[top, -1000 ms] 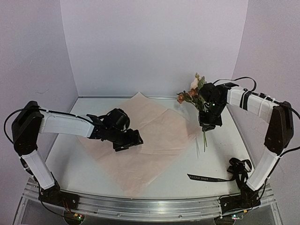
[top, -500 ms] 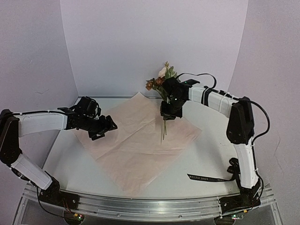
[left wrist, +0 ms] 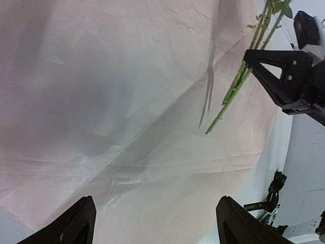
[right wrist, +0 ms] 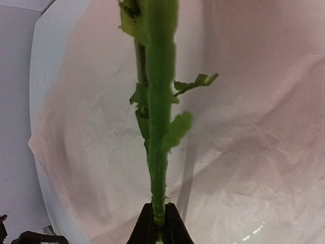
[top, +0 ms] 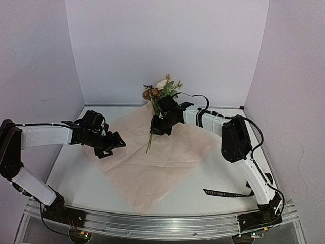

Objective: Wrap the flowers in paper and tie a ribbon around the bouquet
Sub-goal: Place the fake flower on the flattened wrapping paper, then pick up the left corner of the flattened wrapping paper at the center of the board, then pick up the bottom corner of the flattened wrapping paper from the center of the board, then pass from the right arm to the left

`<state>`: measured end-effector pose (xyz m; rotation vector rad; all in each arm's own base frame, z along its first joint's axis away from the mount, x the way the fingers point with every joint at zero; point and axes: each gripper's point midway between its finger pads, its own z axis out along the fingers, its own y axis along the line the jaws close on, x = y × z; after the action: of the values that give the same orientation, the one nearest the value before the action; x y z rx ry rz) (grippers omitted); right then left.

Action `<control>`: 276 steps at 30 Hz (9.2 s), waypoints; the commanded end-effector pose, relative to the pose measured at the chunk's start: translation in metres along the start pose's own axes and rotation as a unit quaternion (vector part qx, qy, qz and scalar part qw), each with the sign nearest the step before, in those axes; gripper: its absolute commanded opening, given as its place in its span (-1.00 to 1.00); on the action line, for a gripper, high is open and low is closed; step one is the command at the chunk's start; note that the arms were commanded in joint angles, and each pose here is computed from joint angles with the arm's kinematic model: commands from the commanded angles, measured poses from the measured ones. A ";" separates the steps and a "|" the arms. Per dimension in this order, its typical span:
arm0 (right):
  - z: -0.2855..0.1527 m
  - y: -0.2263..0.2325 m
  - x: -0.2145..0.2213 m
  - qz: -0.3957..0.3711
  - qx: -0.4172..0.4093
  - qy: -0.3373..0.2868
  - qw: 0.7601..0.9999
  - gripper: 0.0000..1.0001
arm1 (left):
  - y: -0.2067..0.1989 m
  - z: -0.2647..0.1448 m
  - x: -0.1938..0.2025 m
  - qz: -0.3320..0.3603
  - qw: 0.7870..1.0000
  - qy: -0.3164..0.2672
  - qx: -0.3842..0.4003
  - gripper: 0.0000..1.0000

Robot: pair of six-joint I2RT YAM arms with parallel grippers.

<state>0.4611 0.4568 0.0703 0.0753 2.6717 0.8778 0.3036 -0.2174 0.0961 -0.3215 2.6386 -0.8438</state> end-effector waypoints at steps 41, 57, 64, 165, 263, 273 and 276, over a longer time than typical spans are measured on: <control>-0.022 0.032 0.057 0.039 -0.180 0.150 0.971 -1.00 | 0.077 0.058 0.022 -0.082 0.992 0.071 -0.062 0.66; -0.038 0.015 0.060 0.022 -0.142 0.155 0.977 -0.06 | 0.077 0.056 0.022 -0.079 0.993 0.069 -0.062 0.67; -0.077 0.003 0.065 -0.010 -0.091 0.142 0.986 0.30 | 0.060 0.044 0.010 -0.063 0.996 0.054 -0.045 0.72; -0.133 0.003 0.343 -0.687 0.100 0.120 0.709 0.70 | 0.073 -0.040 -0.040 -0.310 0.945 -0.003 0.105 -1.00; -0.128 0.088 0.203 -0.580 -0.028 0.133 0.804 -1.00 | -0.105 -0.054 0.072 0.277 0.890 0.098 0.348 0.25; -0.120 0.084 0.191 -0.573 -0.021 0.126 0.809 -1.00 | -0.107 -0.044 0.082 0.290 0.881 0.147 0.342 0.09; -0.119 0.084 0.187 -0.568 -0.021 0.124 0.813 -1.00 | -0.110 -0.044 0.082 0.291 0.879 0.153 0.345 0.01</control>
<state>0.2312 0.4744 0.1480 -1.5912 2.2425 0.4725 0.2233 -0.3016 0.1596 0.7186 2.2942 -1.5649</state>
